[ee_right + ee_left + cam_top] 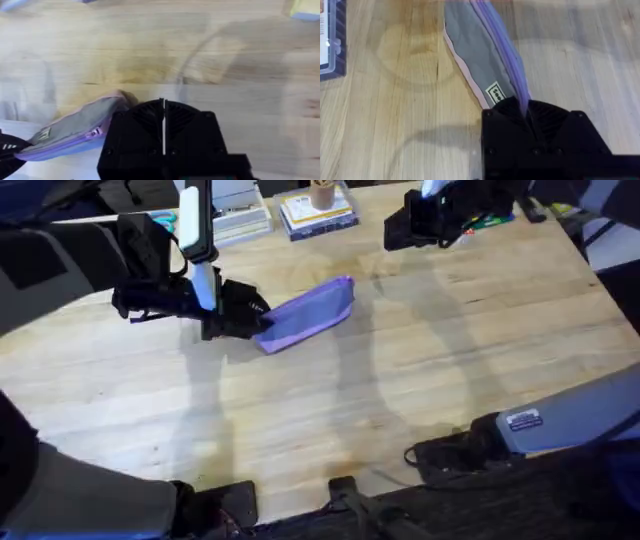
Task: Unzip the bag, pick up the pens from the table one at a time and place them inside, then zip the bag closed.
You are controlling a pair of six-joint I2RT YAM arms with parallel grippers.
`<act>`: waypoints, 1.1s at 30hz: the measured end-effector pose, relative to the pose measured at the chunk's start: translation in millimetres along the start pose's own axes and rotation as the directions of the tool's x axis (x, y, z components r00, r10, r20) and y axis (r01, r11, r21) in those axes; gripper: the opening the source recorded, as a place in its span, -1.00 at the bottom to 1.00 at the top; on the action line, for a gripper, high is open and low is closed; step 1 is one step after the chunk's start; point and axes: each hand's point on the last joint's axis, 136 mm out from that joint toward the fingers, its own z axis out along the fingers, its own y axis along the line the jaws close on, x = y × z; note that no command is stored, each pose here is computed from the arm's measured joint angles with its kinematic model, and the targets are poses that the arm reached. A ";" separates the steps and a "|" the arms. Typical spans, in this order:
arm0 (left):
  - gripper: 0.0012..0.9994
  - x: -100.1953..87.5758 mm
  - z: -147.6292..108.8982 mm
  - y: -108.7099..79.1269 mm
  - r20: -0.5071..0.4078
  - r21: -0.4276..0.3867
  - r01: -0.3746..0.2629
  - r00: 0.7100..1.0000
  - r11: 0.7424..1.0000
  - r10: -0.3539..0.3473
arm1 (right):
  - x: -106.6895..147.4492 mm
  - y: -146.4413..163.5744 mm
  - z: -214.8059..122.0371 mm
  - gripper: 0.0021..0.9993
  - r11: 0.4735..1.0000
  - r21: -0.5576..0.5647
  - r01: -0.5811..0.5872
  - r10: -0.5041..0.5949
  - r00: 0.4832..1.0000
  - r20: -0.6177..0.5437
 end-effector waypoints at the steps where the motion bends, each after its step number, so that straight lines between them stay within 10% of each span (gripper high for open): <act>1: -0.91 0.0 0.0 0.0 0.000 0.000 0.000 1.000 1.000 0.000 | 0.7 -1.9 0.0 -0.94 1.000 0.012 0.003 -0.003 1.000 -0.002; 15: -0.91 -0.1 0.0 0.0 0.000 0.000 0.000 1.000 1.000 0.000 | 3.3 -10.0 1.0 -0.93 0.998 0.058 0.015 -0.015 1.000 -0.012; 22: -0.91 -0.1 0.0 0.0 0.000 0.000 0.000 1.000 1.000 0.000 | 2.5 -4.2 -22.5 0.93 0.998 0.055 0.030 -0.031 0.999 0.019; 33: -0.91 -0.1 0.0 0.0 0.000 0.000 0.000 1.000 1.000 0.000 | 24.7 2.6 -66.7 1.00 0.997 0.058 0.041 -0.041 0.999 0.000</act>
